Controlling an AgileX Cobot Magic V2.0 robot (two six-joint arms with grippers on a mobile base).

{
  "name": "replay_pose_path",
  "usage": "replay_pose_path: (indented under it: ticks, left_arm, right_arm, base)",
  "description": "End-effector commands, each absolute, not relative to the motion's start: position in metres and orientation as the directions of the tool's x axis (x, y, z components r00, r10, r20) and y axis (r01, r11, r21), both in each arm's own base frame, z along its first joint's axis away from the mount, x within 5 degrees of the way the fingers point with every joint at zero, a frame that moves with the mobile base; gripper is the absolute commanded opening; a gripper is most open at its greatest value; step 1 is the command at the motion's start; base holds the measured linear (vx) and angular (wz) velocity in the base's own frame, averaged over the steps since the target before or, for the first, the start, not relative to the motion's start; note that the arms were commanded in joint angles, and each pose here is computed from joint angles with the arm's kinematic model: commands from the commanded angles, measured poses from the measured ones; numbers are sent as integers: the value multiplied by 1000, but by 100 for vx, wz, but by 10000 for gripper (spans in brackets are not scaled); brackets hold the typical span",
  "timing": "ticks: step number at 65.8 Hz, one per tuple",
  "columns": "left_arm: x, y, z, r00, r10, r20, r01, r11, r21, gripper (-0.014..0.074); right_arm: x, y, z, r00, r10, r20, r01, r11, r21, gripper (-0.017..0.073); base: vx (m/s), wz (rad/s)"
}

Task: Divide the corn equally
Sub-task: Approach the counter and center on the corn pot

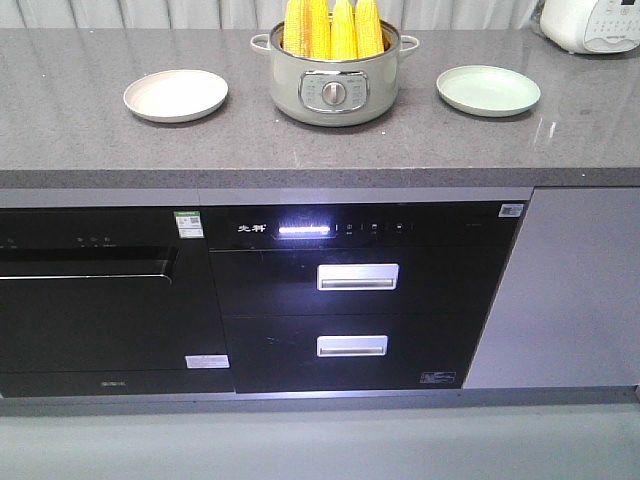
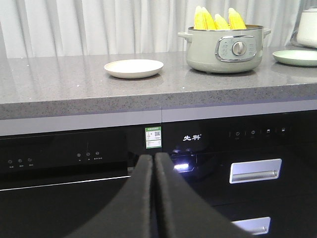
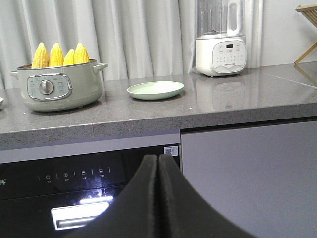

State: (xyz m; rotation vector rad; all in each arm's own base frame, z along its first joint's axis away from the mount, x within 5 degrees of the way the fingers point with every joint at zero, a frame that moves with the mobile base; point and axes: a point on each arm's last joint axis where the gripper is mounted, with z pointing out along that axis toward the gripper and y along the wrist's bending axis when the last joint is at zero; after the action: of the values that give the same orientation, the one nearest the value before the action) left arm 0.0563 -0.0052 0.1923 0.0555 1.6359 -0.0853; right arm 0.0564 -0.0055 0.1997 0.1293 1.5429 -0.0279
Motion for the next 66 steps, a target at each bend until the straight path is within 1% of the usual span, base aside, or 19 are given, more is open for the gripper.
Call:
replay_pose_path:
  ticks: [1, 66]
  left_arm:
    - [56, -5, 195, 4, -32, -999, 91, 995, -32, -6]
    - [56, -5, 195, 4, -32, -999, 91, 995, -32, -6]
  right_arm:
    - [56, -7, 204, 96, 44, -994, 111, 992, 55, -3]
    - [56, -7, 204, 97, 44, -994, 111, 992, 55, -3]
  base:
    - [11, -3]
    - [11, -2]
